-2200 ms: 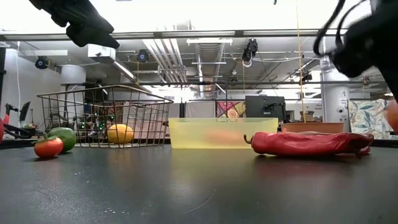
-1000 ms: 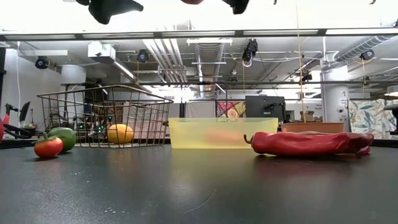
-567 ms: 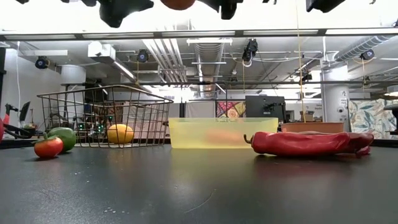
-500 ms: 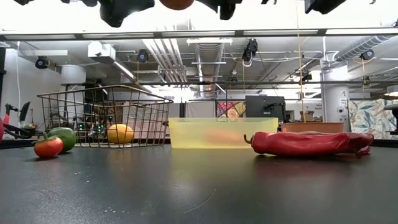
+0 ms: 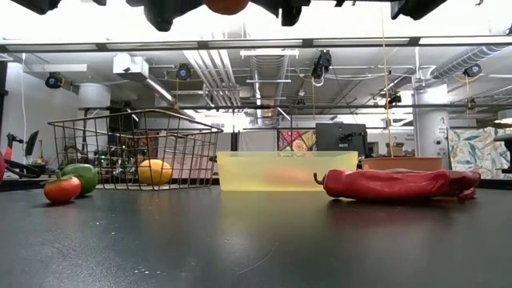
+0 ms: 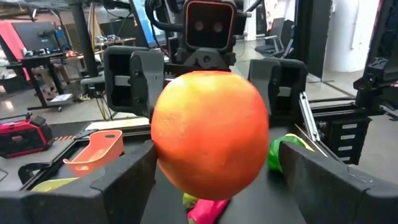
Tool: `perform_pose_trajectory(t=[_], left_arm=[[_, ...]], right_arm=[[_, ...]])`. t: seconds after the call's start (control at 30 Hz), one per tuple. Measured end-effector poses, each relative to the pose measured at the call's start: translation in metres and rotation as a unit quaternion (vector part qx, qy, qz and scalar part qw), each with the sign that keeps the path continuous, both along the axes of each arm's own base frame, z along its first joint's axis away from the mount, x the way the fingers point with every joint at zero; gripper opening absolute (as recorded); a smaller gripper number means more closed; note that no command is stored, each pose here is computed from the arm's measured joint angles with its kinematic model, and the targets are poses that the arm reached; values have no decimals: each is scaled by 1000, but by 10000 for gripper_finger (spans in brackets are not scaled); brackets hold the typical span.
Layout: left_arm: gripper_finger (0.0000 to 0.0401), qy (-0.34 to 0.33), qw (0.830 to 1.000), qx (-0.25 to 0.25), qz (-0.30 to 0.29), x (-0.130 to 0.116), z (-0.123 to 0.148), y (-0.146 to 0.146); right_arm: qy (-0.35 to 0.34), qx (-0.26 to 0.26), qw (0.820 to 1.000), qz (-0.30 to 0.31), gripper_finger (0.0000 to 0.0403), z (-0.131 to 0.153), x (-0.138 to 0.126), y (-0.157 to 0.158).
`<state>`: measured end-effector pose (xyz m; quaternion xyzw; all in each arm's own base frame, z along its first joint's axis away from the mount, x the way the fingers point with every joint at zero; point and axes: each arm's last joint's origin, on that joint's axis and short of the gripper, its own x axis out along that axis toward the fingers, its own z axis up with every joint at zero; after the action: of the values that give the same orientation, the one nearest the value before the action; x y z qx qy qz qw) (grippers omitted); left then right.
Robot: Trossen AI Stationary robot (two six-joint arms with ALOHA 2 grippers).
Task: Sort produce into baskets
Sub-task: Put the orange into the wire bin
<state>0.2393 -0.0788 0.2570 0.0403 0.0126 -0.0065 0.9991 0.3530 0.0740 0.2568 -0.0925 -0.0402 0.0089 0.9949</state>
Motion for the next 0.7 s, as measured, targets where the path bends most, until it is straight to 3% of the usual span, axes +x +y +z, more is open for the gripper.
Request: perform_pose_trajectory(t=[0.4,0.7], left_arm=[[310,-14,1000,4,7,10,-4,2],[244,-14,1000,-4,7,9,-3,2]], right_arm=[[0,0,1000,3,302,0,0,0],[2,18,1000,7,321,0,0,-1]])
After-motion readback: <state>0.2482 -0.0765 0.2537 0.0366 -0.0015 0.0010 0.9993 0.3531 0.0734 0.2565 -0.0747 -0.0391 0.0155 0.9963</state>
